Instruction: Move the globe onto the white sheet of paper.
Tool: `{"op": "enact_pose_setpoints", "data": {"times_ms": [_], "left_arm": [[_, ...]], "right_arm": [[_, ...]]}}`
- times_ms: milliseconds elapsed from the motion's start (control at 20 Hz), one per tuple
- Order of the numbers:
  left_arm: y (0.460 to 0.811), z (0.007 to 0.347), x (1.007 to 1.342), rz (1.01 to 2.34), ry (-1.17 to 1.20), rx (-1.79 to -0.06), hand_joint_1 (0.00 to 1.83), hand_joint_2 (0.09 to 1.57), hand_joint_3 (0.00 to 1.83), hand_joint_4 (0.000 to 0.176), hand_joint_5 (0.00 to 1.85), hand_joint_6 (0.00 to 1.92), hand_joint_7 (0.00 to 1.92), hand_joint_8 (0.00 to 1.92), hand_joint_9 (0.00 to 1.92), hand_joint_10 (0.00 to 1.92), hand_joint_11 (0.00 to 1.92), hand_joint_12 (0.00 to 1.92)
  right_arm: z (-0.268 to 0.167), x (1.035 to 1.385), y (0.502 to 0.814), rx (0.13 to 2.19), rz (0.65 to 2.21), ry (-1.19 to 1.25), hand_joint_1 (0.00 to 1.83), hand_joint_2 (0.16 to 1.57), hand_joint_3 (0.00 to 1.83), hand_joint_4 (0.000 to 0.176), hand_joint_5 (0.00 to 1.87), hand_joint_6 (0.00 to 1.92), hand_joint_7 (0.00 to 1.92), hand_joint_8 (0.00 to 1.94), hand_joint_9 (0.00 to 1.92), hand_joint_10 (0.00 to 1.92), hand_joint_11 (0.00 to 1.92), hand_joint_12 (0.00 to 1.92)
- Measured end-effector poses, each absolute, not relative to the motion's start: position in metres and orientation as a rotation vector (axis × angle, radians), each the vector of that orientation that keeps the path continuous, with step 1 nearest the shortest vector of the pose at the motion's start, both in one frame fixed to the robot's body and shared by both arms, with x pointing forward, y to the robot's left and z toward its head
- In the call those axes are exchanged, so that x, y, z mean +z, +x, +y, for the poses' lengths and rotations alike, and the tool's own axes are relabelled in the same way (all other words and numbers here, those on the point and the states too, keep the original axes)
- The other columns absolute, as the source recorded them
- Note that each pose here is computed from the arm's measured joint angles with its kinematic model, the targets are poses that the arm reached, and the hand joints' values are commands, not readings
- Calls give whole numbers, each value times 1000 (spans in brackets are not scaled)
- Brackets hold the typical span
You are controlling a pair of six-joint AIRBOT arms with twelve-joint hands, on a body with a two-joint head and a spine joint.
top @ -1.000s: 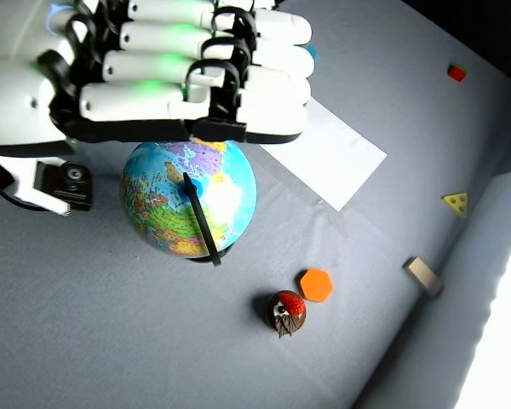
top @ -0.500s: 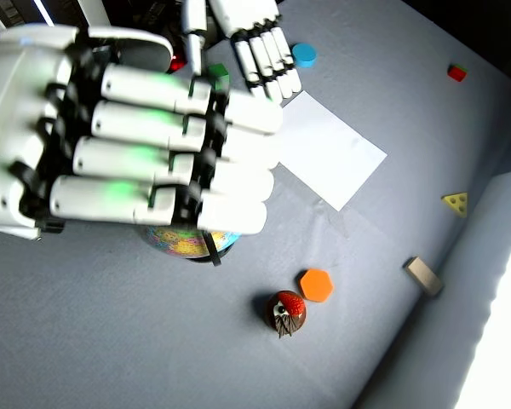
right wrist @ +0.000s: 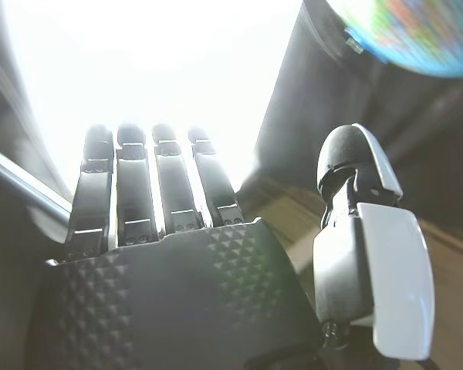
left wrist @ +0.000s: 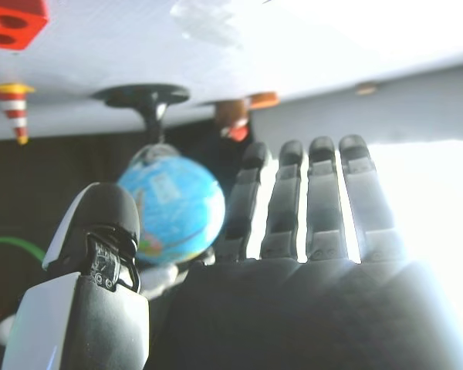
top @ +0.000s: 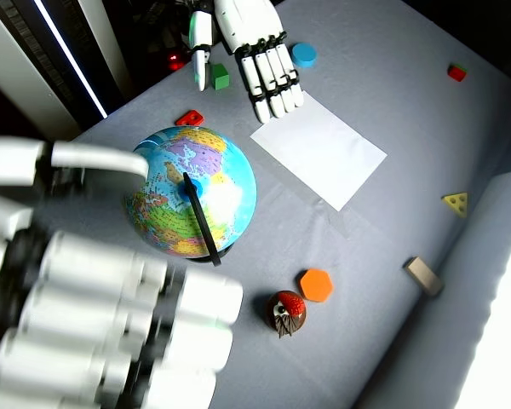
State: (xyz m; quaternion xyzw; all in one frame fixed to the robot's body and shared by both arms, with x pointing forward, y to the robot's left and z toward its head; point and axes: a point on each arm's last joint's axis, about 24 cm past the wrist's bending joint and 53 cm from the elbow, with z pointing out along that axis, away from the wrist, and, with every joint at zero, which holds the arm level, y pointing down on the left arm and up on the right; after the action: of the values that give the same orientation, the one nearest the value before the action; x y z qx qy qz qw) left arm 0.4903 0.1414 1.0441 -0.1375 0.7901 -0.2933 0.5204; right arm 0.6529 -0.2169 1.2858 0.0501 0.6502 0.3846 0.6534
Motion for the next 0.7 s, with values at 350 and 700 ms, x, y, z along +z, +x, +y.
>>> {"op": "enact_pose_setpoints", "data": {"times_ms": [350,700], "left_arm": [[491,136,1041,1880,-272,-747,0,1195,0,26,62,3,33,5,0,0,0,0],[503,139,1037,1867,-242,-748,0,1204,3,24,84,10,36,4,6,2,0,0]], "right_arm": [[-230,1249,657,799,1643,142,27,1140,0,0,145,1,150,0,165,1,0,331],[-259,1197,668,651,1859,166,22,1145,1,0,160,4,163,2,163,1,0,233]]}}
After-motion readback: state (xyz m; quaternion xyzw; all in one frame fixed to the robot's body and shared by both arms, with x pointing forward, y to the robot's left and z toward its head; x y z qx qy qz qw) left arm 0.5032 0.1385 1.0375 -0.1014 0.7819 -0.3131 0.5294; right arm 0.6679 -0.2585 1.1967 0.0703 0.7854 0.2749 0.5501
